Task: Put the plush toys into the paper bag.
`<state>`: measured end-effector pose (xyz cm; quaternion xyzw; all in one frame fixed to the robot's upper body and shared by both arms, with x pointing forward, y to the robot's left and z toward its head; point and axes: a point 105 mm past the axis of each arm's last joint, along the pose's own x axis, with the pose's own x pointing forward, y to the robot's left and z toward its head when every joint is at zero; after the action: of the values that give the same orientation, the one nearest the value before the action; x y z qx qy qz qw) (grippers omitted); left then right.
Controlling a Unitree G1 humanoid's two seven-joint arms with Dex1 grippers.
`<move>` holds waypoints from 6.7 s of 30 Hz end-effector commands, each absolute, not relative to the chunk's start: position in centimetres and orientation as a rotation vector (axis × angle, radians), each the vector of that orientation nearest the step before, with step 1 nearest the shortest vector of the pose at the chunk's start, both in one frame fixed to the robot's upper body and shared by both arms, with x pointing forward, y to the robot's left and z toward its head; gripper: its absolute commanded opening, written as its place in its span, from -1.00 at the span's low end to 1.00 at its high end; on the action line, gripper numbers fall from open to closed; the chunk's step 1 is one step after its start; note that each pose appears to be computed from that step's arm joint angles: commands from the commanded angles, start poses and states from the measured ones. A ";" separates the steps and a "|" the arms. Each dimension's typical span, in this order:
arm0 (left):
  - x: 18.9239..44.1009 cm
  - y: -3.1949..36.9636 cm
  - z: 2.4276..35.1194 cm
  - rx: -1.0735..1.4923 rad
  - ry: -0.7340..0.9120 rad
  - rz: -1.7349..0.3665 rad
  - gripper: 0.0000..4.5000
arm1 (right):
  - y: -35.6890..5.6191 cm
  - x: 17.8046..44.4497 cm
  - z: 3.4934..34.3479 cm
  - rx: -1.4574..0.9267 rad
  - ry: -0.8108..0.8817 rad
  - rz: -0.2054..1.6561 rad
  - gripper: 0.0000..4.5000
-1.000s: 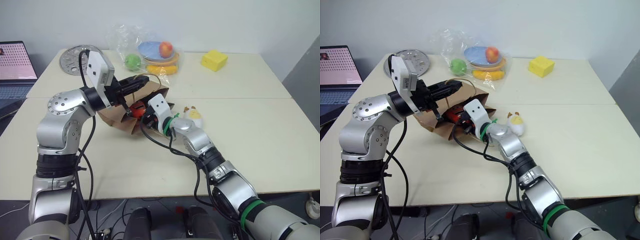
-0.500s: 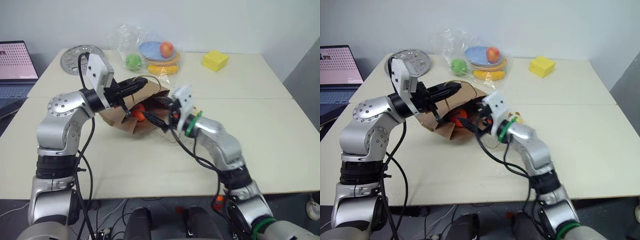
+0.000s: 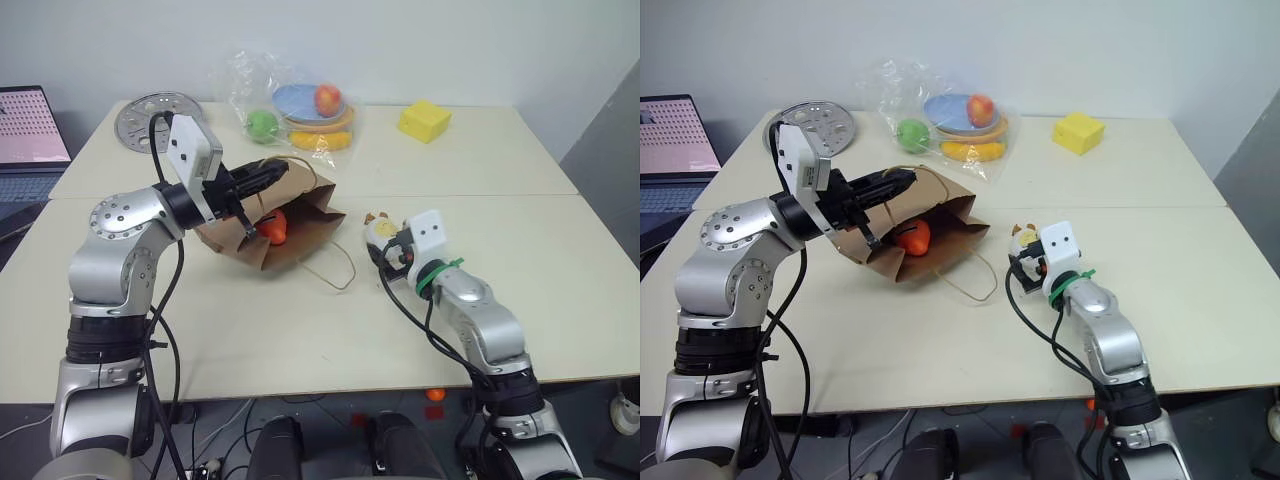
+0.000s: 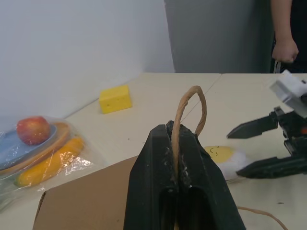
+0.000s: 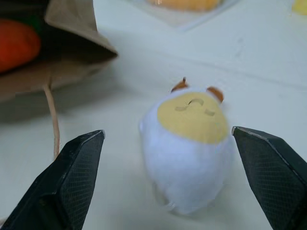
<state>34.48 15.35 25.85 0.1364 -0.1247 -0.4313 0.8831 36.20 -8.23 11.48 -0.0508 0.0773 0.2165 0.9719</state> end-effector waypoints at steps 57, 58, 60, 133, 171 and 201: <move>33.3 14.7 27.7 0.331 -0.317 -0.942 -1.00 | 3.1 40.7 18.2 -0.131 -0.024 0.813 -0.99; 33.3 14.7 27.7 0.330 -0.317 -0.943 -1.00 | 2.9 41.3 17.9 -0.114 -0.011 0.772 -0.99; 33.4 14.6 27.8 0.330 -0.317 -0.945 -1.00 | 2.4 42.3 17.0 -0.121 0.015 0.708 -0.99; 36.8 16.3 30.6 0.299 -0.425 -0.734 -1.00 | -3.4 33.9 22.2 -0.465 -0.336 0.826 -1.00; 34.9 20.8 27.9 0.296 -0.308 -0.570 -0.47 | 6.4 33.7 25.0 -0.282 -0.483 1.088 -0.82; 26.0 20.4 18.3 0.147 -0.092 -0.403 1.00 | -4.1 27.3 26.5 -0.108 -0.112 1.472 0.98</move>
<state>25.52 20.77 18.15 0.0654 -0.0305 -0.2042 0.9763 28.66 -4.42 26.27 -0.0320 -0.0423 0.6554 0.7535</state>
